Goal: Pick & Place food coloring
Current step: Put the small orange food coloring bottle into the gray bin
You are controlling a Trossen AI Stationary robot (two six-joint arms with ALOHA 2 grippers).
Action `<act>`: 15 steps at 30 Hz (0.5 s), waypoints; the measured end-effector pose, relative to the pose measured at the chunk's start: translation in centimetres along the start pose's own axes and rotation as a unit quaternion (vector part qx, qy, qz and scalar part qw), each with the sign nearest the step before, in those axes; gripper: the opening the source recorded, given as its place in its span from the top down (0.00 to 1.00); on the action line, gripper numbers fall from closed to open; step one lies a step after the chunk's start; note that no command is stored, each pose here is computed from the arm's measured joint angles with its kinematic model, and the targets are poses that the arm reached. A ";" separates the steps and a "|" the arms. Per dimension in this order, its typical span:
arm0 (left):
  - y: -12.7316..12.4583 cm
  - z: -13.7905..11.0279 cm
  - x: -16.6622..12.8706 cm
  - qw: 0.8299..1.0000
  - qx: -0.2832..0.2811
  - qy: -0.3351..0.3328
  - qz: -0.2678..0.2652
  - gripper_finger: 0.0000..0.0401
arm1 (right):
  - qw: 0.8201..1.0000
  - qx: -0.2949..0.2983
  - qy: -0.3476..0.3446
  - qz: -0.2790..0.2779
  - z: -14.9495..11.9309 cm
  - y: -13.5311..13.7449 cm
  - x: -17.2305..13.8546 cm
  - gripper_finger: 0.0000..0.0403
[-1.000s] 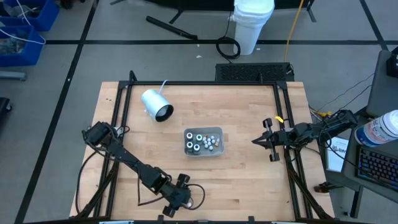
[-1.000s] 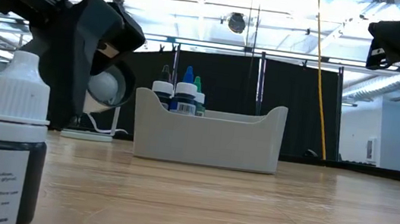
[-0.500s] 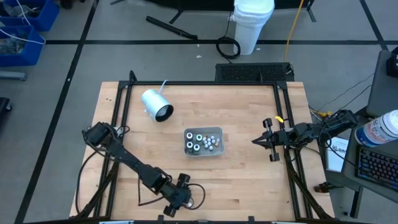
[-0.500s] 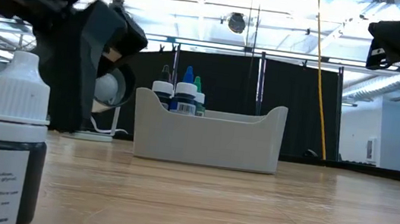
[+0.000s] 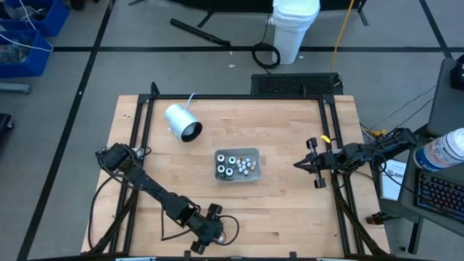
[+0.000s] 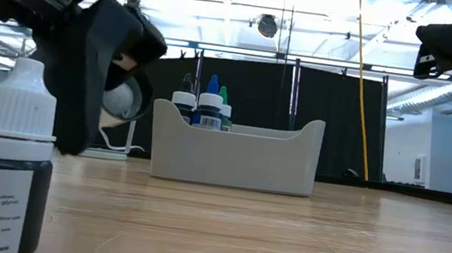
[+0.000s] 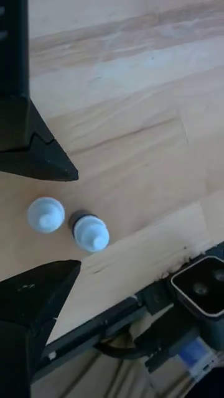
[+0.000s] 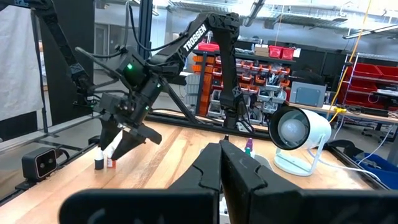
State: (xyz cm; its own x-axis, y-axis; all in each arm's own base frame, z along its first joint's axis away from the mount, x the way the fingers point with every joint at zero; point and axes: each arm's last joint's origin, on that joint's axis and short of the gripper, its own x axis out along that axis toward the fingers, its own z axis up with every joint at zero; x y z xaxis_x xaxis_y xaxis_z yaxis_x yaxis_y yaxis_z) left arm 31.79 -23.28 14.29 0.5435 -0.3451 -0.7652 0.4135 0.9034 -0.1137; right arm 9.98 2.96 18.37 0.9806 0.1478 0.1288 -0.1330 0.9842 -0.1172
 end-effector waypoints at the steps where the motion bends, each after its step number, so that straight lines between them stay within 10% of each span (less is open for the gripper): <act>1: 0.0 0.0 0.0 1.000 0.000 0.000 0.000 0.44 | 1.000 0.000 0.000 0.000 0.0 0.0 0.0 1.00; 15: 0.2 -0.6 0.0 1.000 0.000 0.029 0.007 0.71 | 1.000 0.000 0.000 0.000 0.0 0.0 0.0 1.00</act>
State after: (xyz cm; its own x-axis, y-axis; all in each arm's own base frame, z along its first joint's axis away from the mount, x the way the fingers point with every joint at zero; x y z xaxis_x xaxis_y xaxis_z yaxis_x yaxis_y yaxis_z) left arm 31.45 -22.99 13.91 0.5050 -0.3175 -0.8026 0.4070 0.9076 -0.1029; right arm 9.98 2.95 18.37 0.9807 0.1473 0.1288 -0.1324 0.9843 -0.1171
